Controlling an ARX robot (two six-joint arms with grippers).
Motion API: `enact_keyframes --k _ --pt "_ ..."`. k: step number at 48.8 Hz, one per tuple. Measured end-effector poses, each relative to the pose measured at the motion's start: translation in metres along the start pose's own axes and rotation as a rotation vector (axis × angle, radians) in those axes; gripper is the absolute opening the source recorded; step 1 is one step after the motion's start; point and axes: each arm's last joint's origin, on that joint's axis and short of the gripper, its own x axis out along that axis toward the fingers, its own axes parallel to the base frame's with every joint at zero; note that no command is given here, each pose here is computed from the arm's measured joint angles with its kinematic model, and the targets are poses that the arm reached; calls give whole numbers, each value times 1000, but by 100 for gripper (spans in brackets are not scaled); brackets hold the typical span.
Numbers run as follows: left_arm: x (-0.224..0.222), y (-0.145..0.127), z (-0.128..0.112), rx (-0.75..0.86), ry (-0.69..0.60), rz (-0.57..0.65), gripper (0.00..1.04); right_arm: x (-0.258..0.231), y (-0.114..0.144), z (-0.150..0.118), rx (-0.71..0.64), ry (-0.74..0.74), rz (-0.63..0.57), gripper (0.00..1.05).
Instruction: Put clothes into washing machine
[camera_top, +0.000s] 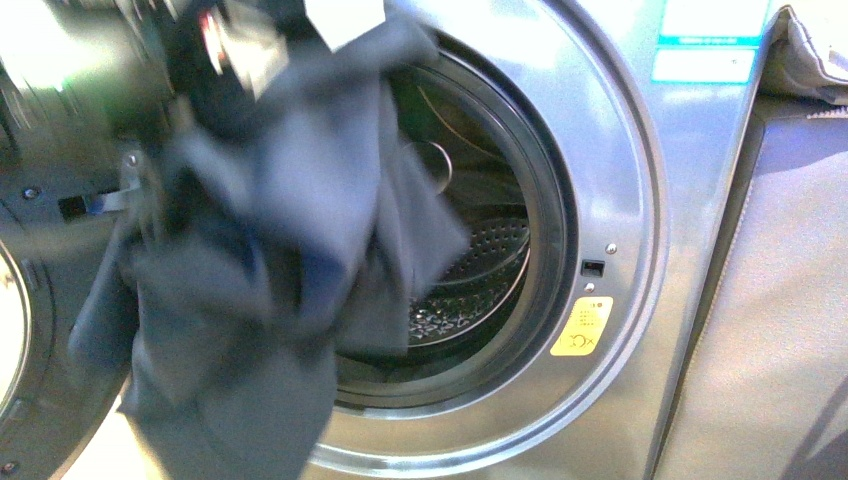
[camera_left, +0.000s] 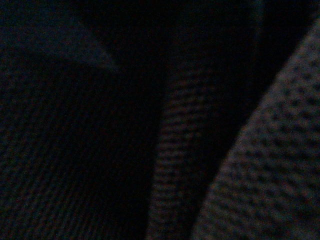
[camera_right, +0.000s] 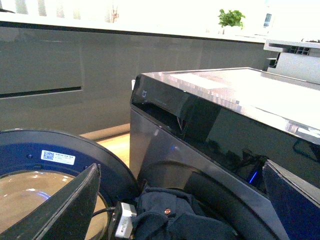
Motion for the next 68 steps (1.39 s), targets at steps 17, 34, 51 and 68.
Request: enact_keyframes --k 17,34,51,68 --pt "43 18 -43 26 38 40 13 0 0 0 0 0 0 97" --pt "99 33 -51 83 20 82 13 0 0 0 0 0 1 97" --pt "141 48 -64 114 35 125 13 0 0 0 0 -1 1 97" --pt "160 52 -71 111 14 123 13 -1 0 1 0 -2 1 97"
